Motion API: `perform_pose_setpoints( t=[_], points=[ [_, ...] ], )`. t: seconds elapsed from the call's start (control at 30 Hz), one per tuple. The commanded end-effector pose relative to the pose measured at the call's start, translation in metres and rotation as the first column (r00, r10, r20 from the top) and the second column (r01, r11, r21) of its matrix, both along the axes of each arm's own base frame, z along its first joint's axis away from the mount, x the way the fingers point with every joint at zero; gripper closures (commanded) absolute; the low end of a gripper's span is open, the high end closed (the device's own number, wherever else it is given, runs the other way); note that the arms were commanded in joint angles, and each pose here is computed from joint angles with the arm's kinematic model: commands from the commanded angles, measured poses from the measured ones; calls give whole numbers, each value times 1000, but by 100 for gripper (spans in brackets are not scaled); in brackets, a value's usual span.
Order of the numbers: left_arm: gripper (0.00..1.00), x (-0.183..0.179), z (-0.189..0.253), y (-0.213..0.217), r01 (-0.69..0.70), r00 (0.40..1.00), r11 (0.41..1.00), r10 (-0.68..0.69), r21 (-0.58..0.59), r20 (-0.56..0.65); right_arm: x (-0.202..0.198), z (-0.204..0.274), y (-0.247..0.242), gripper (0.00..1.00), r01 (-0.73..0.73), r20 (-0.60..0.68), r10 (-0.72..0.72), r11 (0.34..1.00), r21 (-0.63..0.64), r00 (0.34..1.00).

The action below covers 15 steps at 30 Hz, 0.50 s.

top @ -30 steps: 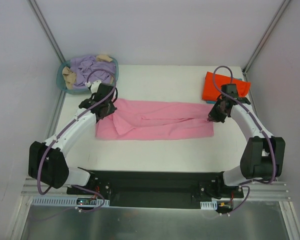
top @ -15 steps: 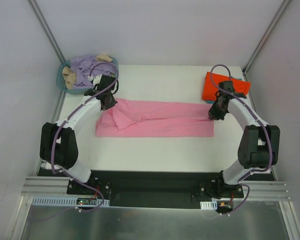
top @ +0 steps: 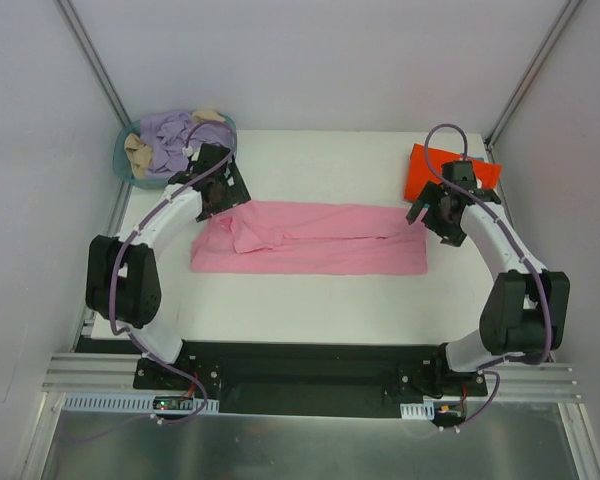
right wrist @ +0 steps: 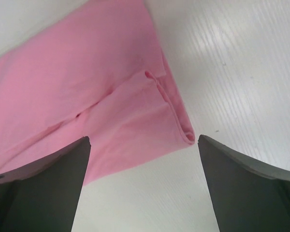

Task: Fold and stack the t-shirts
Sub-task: Fold the other side of the tshirt into a rectangle

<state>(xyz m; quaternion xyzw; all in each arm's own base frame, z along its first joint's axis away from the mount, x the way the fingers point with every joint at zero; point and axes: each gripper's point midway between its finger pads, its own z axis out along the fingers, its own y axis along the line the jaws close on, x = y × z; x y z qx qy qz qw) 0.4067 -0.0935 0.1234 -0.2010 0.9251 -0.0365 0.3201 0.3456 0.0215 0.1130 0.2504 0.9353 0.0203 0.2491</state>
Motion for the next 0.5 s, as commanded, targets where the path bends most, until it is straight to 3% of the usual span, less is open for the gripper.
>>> perform_pose_setpoints(
  t=[0.0,0.17,0.43,0.47],
  points=[
    [1,-46,-3,-12,40,998,992,-47,-124,-52,-30,8,11,2,-71,27,71,997,-19,997],
    [2,-73,-24,-16,24,994,983,-43,-183,-97,-58,-2,22,1,-125,11,125,992,-12,992],
    [39,-72,-51,-37,48,983,960,-94,-277,-158,-89,-3,14,1,-138,-1,138,989,-44,990],
    [40,-72,-54,-38,48,982,959,-97,-280,-163,-92,-2,12,0,-135,3,135,989,-53,991]
  ],
)
